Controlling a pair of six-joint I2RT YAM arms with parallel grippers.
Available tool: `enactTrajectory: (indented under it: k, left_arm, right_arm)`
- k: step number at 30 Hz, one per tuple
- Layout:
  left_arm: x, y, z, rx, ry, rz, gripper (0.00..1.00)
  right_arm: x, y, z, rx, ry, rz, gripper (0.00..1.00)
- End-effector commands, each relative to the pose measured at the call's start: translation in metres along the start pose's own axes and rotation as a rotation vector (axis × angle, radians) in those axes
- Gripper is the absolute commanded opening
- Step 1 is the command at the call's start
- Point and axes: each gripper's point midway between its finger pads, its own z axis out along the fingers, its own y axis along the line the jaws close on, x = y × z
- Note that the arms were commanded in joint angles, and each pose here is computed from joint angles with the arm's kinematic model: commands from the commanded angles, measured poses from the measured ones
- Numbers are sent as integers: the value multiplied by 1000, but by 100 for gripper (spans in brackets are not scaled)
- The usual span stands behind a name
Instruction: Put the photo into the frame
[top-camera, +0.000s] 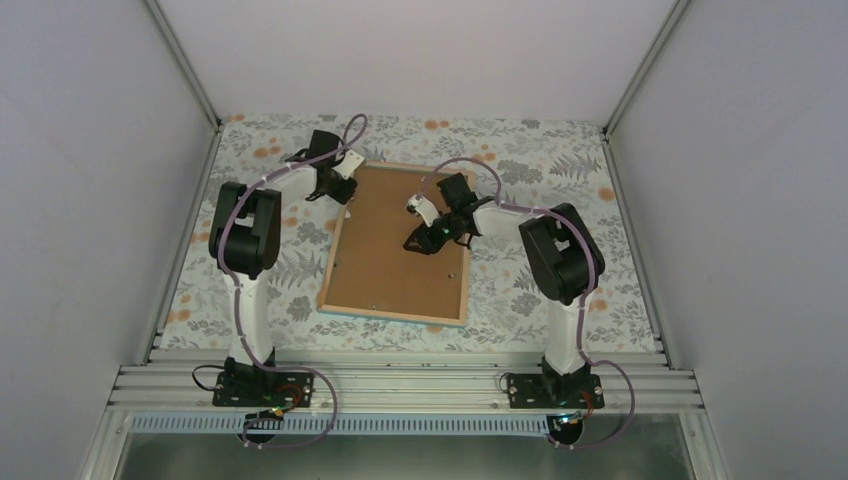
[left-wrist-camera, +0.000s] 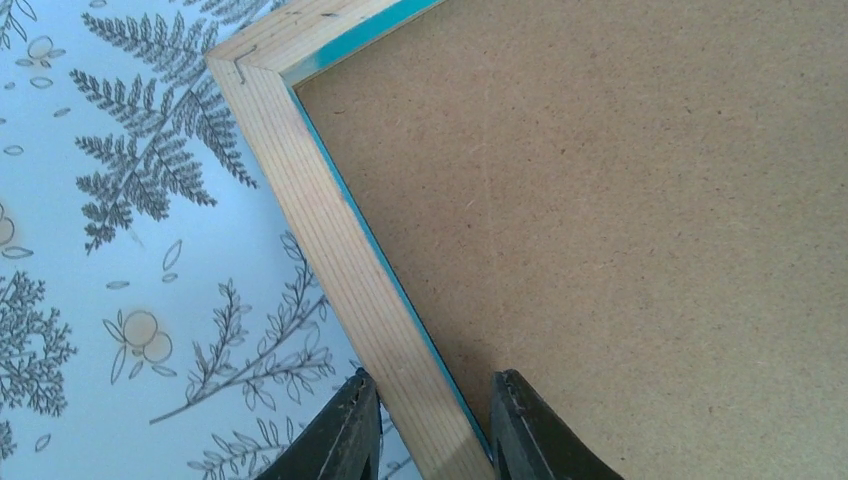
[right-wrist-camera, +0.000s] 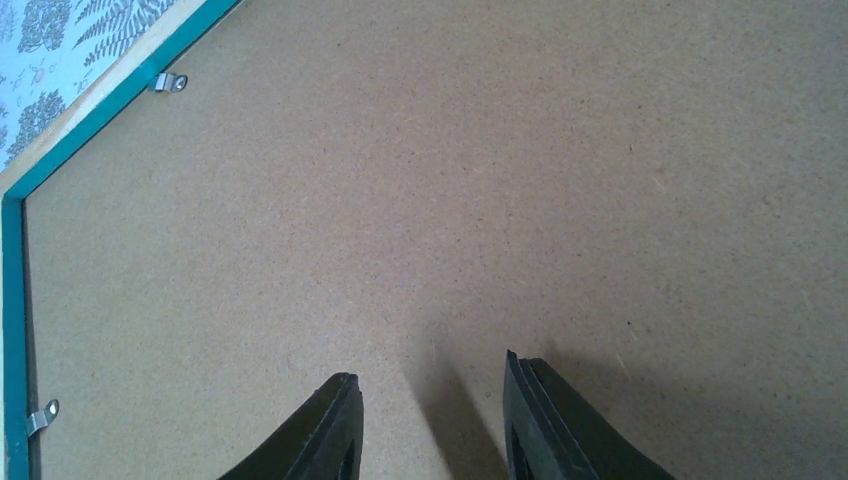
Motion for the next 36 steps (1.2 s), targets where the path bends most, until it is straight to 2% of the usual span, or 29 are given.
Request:
enactTrajectory:
  k: [1,8,12,16,20,22,25,27,32,36]
  left_arm:
    - [49,-14,-5,34,159,84,28]
    - [49,-13,-15,41,143,36,33]
    - [41,-7,-15,28,134,13,41]
    - [43,-2,-8,7,154,4,44]
    - [59,0,2,-17,206,22,46]
    - [68,0,6,-24,233,36,46]
    - [71,-2,3,-19,227,43,35]
    - [63,-6,-4,3,192,35,34]
    - [17,-15,-38,61,29,25,54]
    - [-4,-19,-60,88,-49,26,64]
  right_arm:
    - [50,0,3,20,139,78,37]
    - [41,12,-5,-11,115,50,39]
    - [19,14,-17,5,73,19,39]
    - [8,11,-23,38,55,2,40]
    - [16,-2,-20,87,71,20,40]
    - [26,-9,-17,97,91,42,39]
    - [38,-14,-15,111,116,58,39]
    - [40,-14,-17,112,119,57,39]
    - [7,-4,-37,111,48,8,41]
    - [-27,-4,-64,158,-18,-46,47]
